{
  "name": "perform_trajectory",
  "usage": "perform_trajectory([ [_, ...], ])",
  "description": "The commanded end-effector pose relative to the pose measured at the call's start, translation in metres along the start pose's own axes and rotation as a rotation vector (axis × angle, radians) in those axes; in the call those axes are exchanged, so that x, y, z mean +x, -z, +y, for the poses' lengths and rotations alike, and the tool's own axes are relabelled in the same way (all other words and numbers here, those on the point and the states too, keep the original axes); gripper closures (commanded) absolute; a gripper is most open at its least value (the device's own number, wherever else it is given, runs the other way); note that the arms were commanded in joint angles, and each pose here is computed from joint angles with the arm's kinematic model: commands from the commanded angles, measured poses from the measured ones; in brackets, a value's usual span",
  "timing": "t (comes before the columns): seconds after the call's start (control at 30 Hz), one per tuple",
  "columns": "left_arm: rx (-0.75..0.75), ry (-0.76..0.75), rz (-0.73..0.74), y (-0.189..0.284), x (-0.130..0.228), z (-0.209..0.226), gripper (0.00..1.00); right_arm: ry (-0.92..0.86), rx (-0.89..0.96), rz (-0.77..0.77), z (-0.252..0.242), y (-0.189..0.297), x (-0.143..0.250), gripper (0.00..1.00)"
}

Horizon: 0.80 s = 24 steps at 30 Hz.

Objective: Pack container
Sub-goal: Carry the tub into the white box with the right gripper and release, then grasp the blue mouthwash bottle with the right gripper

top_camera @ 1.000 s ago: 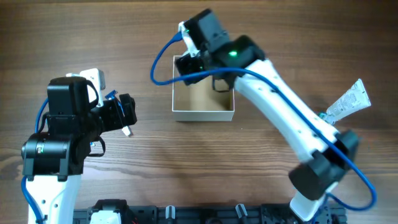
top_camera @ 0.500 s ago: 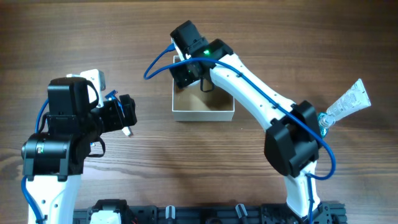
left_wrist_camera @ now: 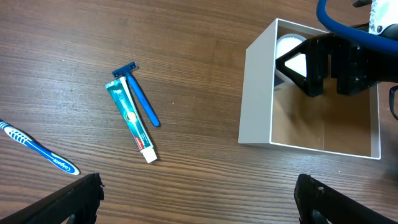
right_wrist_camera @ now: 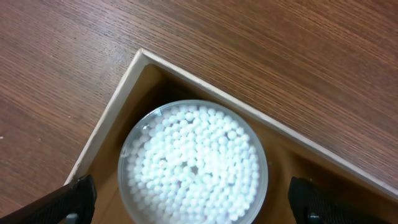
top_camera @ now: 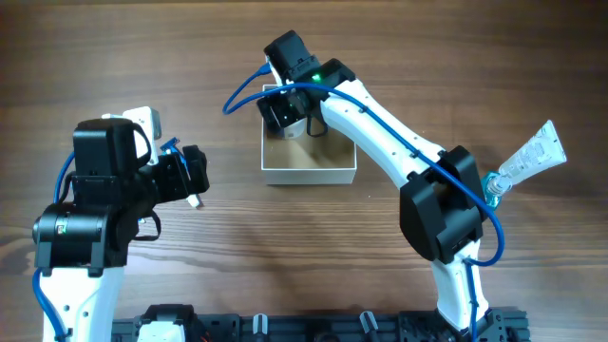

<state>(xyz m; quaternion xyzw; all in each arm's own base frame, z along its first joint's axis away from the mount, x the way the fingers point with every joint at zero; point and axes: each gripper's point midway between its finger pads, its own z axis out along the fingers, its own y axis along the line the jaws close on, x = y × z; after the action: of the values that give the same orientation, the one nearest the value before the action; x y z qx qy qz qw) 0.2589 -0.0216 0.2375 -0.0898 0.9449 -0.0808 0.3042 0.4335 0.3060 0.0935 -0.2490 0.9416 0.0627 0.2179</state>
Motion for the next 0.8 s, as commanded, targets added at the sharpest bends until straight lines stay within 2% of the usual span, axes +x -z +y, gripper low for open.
perform_trajectory([
  [0.0, 0.017, 0.013, -0.018, 0.006, -0.007, -0.003, 0.0, -0.009, 0.017, -0.017, -0.004, 0.01, -0.004, 0.0],
  [0.1, 0.017, 0.013, -0.018, 0.006, -0.007, -0.003, 0.0, -0.054, 0.055, -0.072, -0.013, 0.049, -0.015, 0.0],
  [0.2, 0.017, 0.013, -0.018, 0.006, -0.007, -0.003, 0.0, -0.137, 0.132, -0.179, -0.036, 0.119, -0.027, 0.0],
  [0.27, 0.017, 0.013, -0.018, 0.006, -0.006, -0.003, 0.0, -0.279, 0.19, -0.235, -0.069, 0.178, -0.018, 0.0],
  [0.33, 0.016, 0.014, -0.014, 0.006, -0.006, -0.003, 0.0, -0.437, 0.216, -0.222, -0.096, 0.211, 0.005, 0.0],
  [0.43, 0.015, 0.013, -0.012, 0.005, -0.005, -0.003, 0.0, -0.894, 0.324, -0.096, -0.147, 0.262, 0.088, 0.0],
  [0.47, 0.015, 0.014, -0.012, 0.005, -0.005, -0.003, 0.0, -0.962, 0.352, -0.069, -0.156, 0.272, 0.107, 0.0],
  [0.6, 0.015, 0.013, -0.012, 0.005, -0.005, -0.003, 0.0, -1.034, 0.399, -0.019, -0.17, 0.307, 0.157, 0.0],
  [0.77, 0.011, 0.015, 0.004, 0.005, -0.001, -0.002, 0.0, -1.024, 0.336, -0.053, -0.149, 0.329, 0.199, 0.0],
])
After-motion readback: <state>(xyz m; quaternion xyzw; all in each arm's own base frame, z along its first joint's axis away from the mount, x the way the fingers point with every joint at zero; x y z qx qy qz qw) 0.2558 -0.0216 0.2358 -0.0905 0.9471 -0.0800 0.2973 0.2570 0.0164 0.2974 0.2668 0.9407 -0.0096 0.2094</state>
